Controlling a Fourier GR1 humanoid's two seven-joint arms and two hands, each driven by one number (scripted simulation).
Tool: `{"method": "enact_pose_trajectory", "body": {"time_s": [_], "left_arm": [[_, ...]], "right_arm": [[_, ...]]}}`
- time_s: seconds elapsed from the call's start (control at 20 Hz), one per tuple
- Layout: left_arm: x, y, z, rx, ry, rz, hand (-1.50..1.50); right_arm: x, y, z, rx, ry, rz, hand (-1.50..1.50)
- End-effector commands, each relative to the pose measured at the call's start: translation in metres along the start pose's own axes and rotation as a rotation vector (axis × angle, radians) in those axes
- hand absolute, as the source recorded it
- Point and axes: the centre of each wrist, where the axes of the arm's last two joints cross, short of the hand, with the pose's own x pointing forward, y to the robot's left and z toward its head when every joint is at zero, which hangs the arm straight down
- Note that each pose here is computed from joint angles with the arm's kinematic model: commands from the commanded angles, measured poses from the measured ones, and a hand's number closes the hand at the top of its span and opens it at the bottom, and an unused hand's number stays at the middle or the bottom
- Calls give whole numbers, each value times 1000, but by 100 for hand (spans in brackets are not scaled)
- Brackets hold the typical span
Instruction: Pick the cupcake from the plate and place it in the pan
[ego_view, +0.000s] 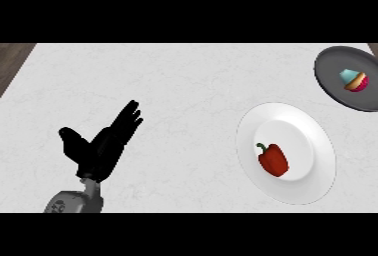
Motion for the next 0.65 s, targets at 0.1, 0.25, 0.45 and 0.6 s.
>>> {"method": "enact_pose_trajectory", "body": {"time_s": [0.1, 0.25, 0.45, 0.6], "left_arm": [[-8, -16, 2, -1, 8, -9, 0], [-3, 6, 5, -5, -1, 5, 0], [-8, 21, 4, 2, 6, 14, 0], [-6, 3, 7, -1, 9, -2, 0]], "right_arm": [[-11, -35, 11, 64, -22, -36, -150], [-15, -47, 16, 113, -29, -46, -150], [-25, -59, 26, 130, -31, -36, -150], [-31, -51, 30, 137, -44, -34, -150]]}}
